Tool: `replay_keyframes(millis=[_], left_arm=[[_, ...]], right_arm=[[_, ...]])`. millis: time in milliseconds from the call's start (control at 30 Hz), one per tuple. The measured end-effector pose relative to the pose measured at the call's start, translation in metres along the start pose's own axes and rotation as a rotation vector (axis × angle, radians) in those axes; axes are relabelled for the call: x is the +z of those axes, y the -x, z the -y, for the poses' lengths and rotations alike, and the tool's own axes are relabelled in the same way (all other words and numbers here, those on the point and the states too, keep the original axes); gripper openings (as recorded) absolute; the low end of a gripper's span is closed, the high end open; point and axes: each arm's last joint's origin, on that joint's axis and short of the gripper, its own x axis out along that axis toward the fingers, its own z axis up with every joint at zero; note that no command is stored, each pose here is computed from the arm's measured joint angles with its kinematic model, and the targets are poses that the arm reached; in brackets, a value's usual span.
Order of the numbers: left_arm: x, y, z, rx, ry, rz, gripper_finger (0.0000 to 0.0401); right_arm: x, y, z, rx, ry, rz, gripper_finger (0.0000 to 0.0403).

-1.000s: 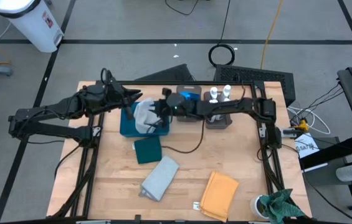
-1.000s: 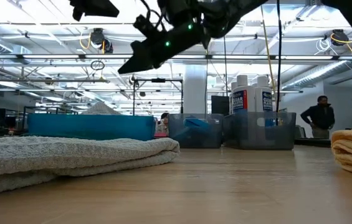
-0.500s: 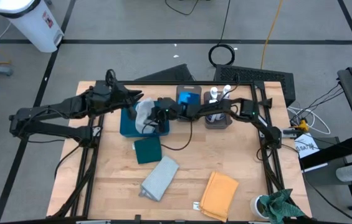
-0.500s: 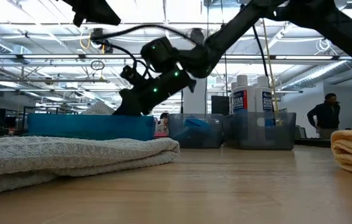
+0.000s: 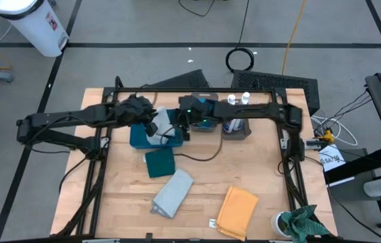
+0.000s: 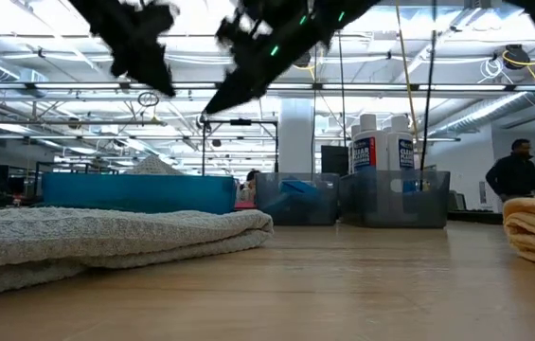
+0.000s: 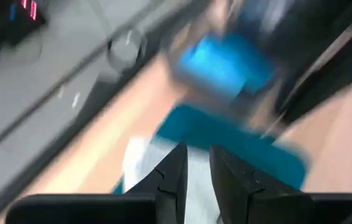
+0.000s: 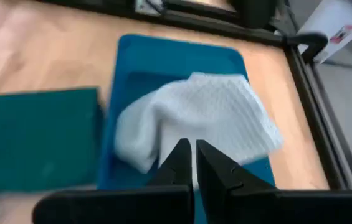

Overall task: Pick & Place Kitchen Items
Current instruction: Put the gray microfiber towel into the blue bin

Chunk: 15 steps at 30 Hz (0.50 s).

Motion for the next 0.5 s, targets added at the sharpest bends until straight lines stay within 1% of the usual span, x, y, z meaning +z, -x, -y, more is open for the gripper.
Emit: replay_keyframes(millis=[67, 133, 200, 333, 433, 500], left_arm=[[-0.008, -0.011, -0.003, 0.047, 0.006, -0.104, 0.0072], [-0.014, -0.024, -0.004, 0.088, 0.015, -0.183, 0.0072], [-0.019, -0.039, -0.006, 0.106, 0.011, -0.266, 0.0072], [-0.03, -0.072, -0.004, 0.06, 0.02, -0.405, 0.0072], [-0.041, -0.094, -0.004, 0.035, 0.03, -0.516, 0.0071], [-0.049, -0.108, -0.004, 0.004, 0.046, -0.587, 0.0071]], right_arm=[[0.01, 0.028, 0.001, 0.005, -0.002, -0.016, 0.0], [0.021, 0.056, 0.004, -0.004, -0.01, 0.0, 0.0], [0.029, 0.083, 0.006, -0.014, -0.011, 0.015, 0.0], [0.037, 0.123, 0.005, -0.027, -0.028, 0.069, 0.0], [0.036, 0.146, 0.003, -0.042, -0.048, 0.107, 0.0], [0.03, 0.158, 0.002, -0.086, -0.064, 0.106, 0.0]])
